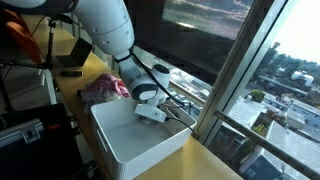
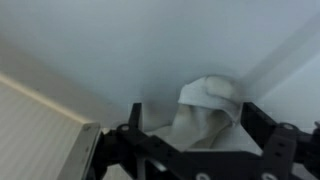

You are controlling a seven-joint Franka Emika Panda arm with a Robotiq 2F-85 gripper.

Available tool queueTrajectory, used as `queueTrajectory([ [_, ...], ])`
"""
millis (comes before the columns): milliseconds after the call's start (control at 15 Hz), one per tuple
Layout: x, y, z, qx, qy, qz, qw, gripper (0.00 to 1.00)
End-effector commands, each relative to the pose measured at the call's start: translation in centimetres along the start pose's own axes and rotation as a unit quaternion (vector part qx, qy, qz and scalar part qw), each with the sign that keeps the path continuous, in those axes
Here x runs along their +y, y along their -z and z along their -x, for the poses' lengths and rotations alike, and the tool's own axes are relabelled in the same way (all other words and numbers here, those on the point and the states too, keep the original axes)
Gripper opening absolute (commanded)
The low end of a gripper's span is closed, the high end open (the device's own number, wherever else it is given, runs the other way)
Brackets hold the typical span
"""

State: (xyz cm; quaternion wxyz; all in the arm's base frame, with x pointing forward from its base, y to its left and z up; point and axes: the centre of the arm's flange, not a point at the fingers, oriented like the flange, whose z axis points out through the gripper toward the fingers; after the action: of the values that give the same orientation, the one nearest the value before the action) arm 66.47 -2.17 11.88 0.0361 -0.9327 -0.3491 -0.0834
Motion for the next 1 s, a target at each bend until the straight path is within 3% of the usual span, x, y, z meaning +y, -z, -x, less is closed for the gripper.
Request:
queueTrajectory([
  [0, -1.4, -0.7, -0.5, -0.004, -0.02, -0.01, 0.9997, 0.92],
  [67, -1.7, -0.8, -0.6, -0.005, -0.022, -0.011, 0.9997, 0.74],
  [667, -2.4, -0.5, 0.4, -0.013, -0.032, 0.003, 0.9994, 0.06],
  [733, -2.5, -0.6, 0.5, -0.013, -0.033, 0.003, 0.9994, 0.01],
  [933, -2.8, -0.5, 0.7, -0.012, -0.037, 0.007, 0.9992, 0.03],
])
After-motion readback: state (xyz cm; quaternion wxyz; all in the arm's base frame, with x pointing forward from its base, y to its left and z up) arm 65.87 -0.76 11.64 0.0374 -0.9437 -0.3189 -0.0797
